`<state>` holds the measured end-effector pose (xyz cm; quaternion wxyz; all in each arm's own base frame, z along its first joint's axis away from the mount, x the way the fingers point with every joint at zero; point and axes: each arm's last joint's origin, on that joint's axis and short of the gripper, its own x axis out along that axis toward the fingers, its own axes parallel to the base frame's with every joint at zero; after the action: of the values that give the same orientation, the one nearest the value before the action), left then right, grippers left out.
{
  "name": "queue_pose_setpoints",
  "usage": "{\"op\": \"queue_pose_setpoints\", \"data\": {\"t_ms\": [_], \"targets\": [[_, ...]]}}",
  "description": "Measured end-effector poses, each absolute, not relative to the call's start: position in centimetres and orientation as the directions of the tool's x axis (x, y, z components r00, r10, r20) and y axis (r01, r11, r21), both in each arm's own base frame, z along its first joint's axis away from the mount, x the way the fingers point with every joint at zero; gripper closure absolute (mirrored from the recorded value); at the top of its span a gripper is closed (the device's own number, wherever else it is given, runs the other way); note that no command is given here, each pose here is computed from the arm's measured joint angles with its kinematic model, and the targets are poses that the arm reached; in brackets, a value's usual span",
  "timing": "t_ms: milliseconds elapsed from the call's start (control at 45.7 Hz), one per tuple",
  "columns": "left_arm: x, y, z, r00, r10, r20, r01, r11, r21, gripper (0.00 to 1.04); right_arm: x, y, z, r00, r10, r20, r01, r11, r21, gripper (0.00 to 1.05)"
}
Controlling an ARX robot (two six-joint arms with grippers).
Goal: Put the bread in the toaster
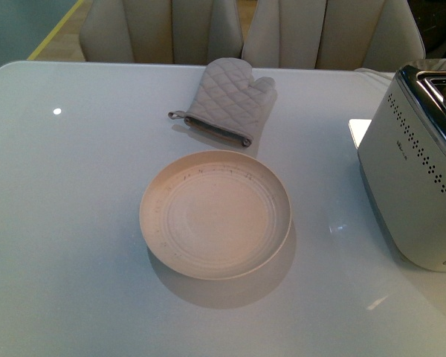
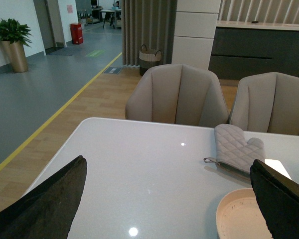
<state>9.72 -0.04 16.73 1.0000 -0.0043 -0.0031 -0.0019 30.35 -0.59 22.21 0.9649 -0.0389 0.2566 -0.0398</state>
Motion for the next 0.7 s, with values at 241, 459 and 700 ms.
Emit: {"op": "queue_pose_setpoints", "data": {"t_ms": [241,459,700], "targets": [[9.7,0.0,16.7,1.000,-0.004,0.006,0.004,1.000,-0.009,0.07,30.9,-0.5,19.5,0.802,-0.098,-0.590,0.054,0.994,-0.092,0.97],[9.7,0.0,16.7,1.000,-0.004,0.006,0.004,1.000,-0.009,0.07,30.0,-0.4,17.0,0.762,-0.089,-0.642,0.053,0.996,-0.076,0.67],[9.7,0.0,16.7,1.000,-0.004,0.006,0.004,1.000,-0.009,0.07,28.8,-0.6,20.0,0.850,-0.101,-0.517,0.091,0.995,-0.045,0.35]]}}
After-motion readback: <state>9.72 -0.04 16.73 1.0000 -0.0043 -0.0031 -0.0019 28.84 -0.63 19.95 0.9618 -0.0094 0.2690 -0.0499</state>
